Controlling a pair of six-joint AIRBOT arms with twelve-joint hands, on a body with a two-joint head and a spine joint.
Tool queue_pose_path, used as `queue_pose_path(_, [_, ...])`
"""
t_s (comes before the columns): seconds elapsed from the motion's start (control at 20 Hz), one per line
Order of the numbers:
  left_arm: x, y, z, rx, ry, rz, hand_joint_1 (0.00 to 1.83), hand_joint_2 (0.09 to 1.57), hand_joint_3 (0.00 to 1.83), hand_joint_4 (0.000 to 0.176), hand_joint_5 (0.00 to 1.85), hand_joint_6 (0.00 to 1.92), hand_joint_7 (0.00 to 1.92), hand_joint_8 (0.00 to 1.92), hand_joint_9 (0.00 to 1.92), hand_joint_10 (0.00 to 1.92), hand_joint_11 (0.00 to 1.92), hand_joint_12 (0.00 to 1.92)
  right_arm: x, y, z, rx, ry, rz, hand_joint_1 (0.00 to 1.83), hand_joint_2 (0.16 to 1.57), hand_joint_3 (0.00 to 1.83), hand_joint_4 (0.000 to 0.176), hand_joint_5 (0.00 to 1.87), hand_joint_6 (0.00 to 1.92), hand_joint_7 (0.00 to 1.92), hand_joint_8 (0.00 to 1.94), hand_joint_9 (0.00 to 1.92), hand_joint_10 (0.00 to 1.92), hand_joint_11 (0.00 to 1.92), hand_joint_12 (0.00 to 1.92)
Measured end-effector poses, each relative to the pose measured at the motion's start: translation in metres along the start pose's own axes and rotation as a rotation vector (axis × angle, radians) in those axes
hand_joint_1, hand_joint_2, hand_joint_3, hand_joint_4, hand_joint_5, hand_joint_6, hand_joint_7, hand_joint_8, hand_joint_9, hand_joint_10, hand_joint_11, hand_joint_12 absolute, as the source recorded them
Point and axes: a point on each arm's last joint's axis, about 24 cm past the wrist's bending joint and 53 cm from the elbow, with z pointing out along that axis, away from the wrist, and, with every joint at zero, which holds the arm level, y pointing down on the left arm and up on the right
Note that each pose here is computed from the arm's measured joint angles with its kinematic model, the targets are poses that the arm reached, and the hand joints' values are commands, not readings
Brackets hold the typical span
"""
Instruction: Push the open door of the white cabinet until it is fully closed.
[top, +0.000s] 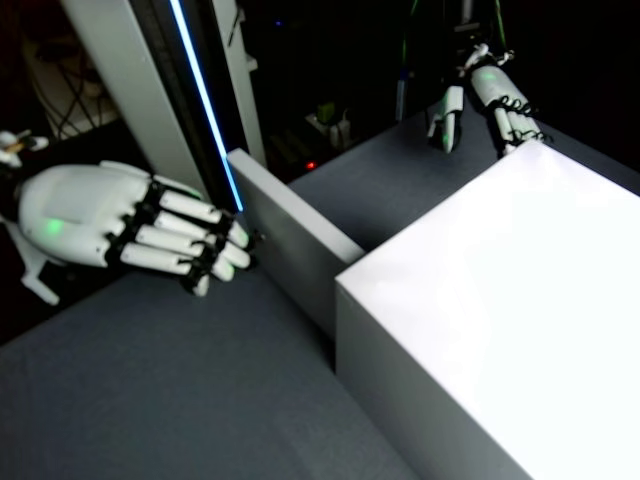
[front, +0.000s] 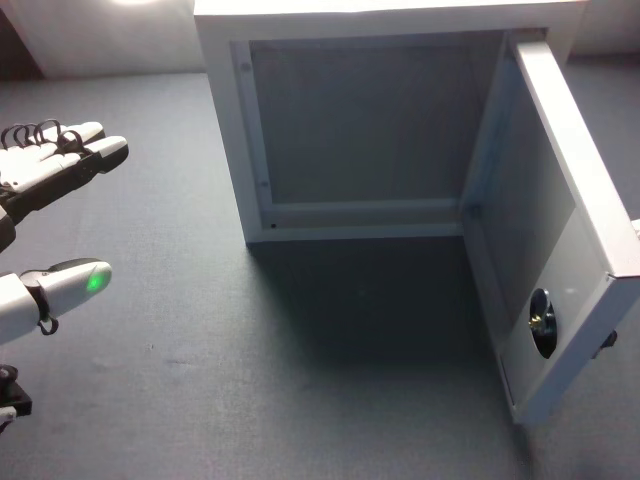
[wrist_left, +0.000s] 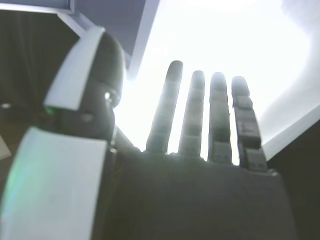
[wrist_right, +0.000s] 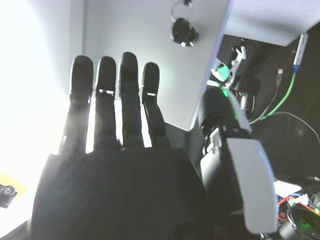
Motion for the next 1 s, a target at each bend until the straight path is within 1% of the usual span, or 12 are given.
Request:
queue_pose_path(0.1, [0.000,0.000,0.000,-0.001,-0.002,-0.001,0.48,1.34,0.00,0.000,0.12,0.00,0.00,0.00,0.00,0.00,0.00,0.00,0.001,0.007,0.009,-0.039,-0.002,0.008,0.08,1.34,0.00,0.000,0.10,0.89,0.37,0.24,0.02,1.07,0.00,1.66])
queue_pose_path(0.2, [0.000,0.001,-0.001,-0.001,-0.003,-0.001,0.49,1.34,0.00,0.000,0.13,0.00,0.00,0.00,0.00,0.00,0.01,0.01,0.005,0.008,0.017,-0.054,0.011,0.014,0.13,1.34,0.00,0.000,0.09,0.90,0.35,0.30,0.03,1.12,0.00,1.69])
queue_pose_path(0.3, [-0.001,0.002,-0.002,-0.004,-0.006,-0.001,0.50,1.34,0.00,0.000,0.13,0.00,0.00,0.00,0.00,0.00,0.02,0.01,0.011,0.011,0.023,-0.073,0.028,0.017,0.10,1.35,0.00,0.000,0.10,0.85,0.34,0.35,0.05,1.08,0.00,1.66])
queue_pose_path(0.35, [-0.002,0.002,-0.002,-0.004,-0.008,-0.001,0.49,1.34,0.00,0.000,0.13,0.00,0.00,0.00,0.00,0.00,0.01,0.01,0.013,0.012,0.025,-0.079,0.033,0.016,0.10,1.35,0.00,0.000,0.10,0.85,0.33,0.38,0.04,1.12,0.00,1.69])
queue_pose_path(0.4, [-0.003,0.002,-0.002,-0.004,-0.012,-0.002,0.49,1.34,0.00,0.000,0.13,0.00,0.00,0.00,0.00,0.00,0.01,0.01,0.017,0.012,0.026,-0.079,0.041,0.021,0.07,1.36,0.00,0.000,0.11,0.90,0.31,0.48,0.03,1.15,0.00,1.74])
queue_pose_path(0.45, [-0.003,0.001,-0.002,-0.003,-0.014,-0.002,0.50,1.34,0.00,0.000,0.13,0.00,0.00,0.00,0.00,0.00,0.02,0.01,0.020,0.010,0.027,-0.079,0.046,0.029,0.06,1.35,0.00,0.000,0.11,0.92,0.31,0.52,0.05,1.15,0.00,1.75])
queue_pose_path(0.55, [-0.003,0.001,-0.002,-0.003,-0.014,-0.002,0.50,1.34,0.00,0.000,0.13,0.00,0.00,0.00,0.00,0.00,0.00,0.01,0.023,0.009,0.030,-0.077,0.052,0.031,0.09,1.36,0.00,0.000,0.15,0.89,0.32,0.53,0.05,1.12,0.00,1.75])
queue_pose_path(0.65, [-0.003,0.002,-0.003,-0.003,-0.014,-0.002,0.49,1.34,0.00,0.000,0.13,0.00,0.00,0.00,0.00,0.00,0.00,0.00,0.021,0.010,0.037,-0.089,0.041,0.035,0.09,1.36,0.00,0.000,0.13,0.90,0.30,0.51,0.04,1.09,0.00,1.72])
queue_pose_path(0.7, [-0.004,0.002,-0.004,-0.003,-0.017,-0.002,0.50,1.34,0.00,0.000,0.13,0.00,0.00,0.00,0.00,0.00,0.00,0.00,0.021,0.012,0.040,-0.096,0.038,0.038,0.09,1.36,0.00,0.000,0.11,0.94,0.28,0.51,0.01,1.12,0.00,1.72])
queue_pose_path(0.8, [-0.005,0.002,-0.005,-0.002,-0.022,-0.002,0.52,1.33,0.00,0.000,0.13,0.00,0.00,0.00,0.00,0.00,0.01,0.01,0.025,0.016,0.047,-0.120,0.042,0.046,0.09,1.35,0.00,0.000,0.09,0.95,0.29,0.52,0.04,1.15,0.00,1.77])
queue_pose_path(0.9, [-0.005,0.002,-0.006,-0.002,-0.023,-0.001,0.52,1.34,0.00,0.000,0.14,0.00,0.00,0.00,0.00,0.00,0.03,0.02,0.029,0.017,0.052,-0.130,0.051,0.047,0.09,1.35,0.00,0.000,0.04,0.96,0.26,0.65,0.06,1.19,0.00,1.73])
queue_pose_path(1.0, [-0.006,0.002,-0.006,-0.002,-0.025,-0.003,0.50,1.34,0.00,0.000,0.14,0.00,0.00,0.00,0.00,0.00,0.03,0.02,0.033,0.019,0.058,-0.142,0.060,0.043,0.11,1.35,0.00,0.000,0.00,0.93,0.21,0.67,0.05,1.19,0.00,1.65])
